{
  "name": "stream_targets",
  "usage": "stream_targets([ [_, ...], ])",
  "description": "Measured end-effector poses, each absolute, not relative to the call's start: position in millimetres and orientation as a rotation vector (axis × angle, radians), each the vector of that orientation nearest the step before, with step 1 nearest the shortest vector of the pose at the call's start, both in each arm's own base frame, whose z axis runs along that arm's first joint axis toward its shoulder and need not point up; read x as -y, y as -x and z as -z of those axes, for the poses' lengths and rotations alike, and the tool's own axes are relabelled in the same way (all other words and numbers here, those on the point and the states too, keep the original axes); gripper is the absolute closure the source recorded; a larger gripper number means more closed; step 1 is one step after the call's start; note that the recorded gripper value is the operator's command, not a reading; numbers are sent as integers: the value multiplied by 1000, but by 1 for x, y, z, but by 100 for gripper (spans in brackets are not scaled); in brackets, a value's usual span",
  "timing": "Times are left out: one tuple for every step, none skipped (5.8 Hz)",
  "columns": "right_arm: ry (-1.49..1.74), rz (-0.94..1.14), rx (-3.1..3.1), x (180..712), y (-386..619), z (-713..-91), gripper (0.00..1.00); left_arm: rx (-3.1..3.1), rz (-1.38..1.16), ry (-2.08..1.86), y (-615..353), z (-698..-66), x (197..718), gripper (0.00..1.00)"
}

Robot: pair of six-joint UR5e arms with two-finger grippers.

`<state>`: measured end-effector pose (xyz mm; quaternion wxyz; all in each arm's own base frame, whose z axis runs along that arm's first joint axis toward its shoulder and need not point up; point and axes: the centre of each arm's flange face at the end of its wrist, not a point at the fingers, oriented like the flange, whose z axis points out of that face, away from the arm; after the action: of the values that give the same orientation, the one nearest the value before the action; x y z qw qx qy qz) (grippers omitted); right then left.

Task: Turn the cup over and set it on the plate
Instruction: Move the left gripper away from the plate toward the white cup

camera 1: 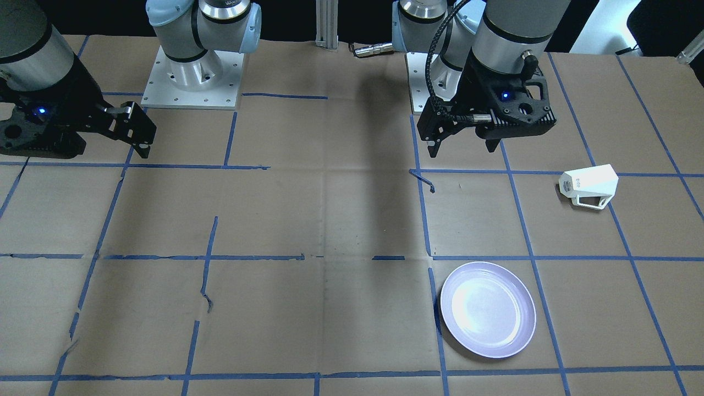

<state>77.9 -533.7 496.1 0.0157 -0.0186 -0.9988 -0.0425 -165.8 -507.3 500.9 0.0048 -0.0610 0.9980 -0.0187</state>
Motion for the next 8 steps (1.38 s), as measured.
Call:
stream_targets([
  [58,132,3107,534,-78,-496,0,-3125,61,194,164,-501,508,1],
  [58,132,3107,534,-78,-496,0,-3127,65,201,160,-503,509,1],
  [58,132,3107,534,-78,-496,0,-3131,69,205,136,-504,515,1],
  [58,132,3107,534,-78,-496,0,-3133,61,187,84,-505,521,1],
  [58,132,3107,534,-78,-496,0,-3134,39,135,12,-506,522,1],
  [58,132,3107,534,-78,-496,0,-3137,17,69,-68,-505,515,1],
  [58,132,3107,534,-78,-496,0,-3141,-1,-5,-155,-502,496,1],
  [58,133,3107,534,-78,-496,0,-3150,-17,-63,-247,-496,463,1],
])
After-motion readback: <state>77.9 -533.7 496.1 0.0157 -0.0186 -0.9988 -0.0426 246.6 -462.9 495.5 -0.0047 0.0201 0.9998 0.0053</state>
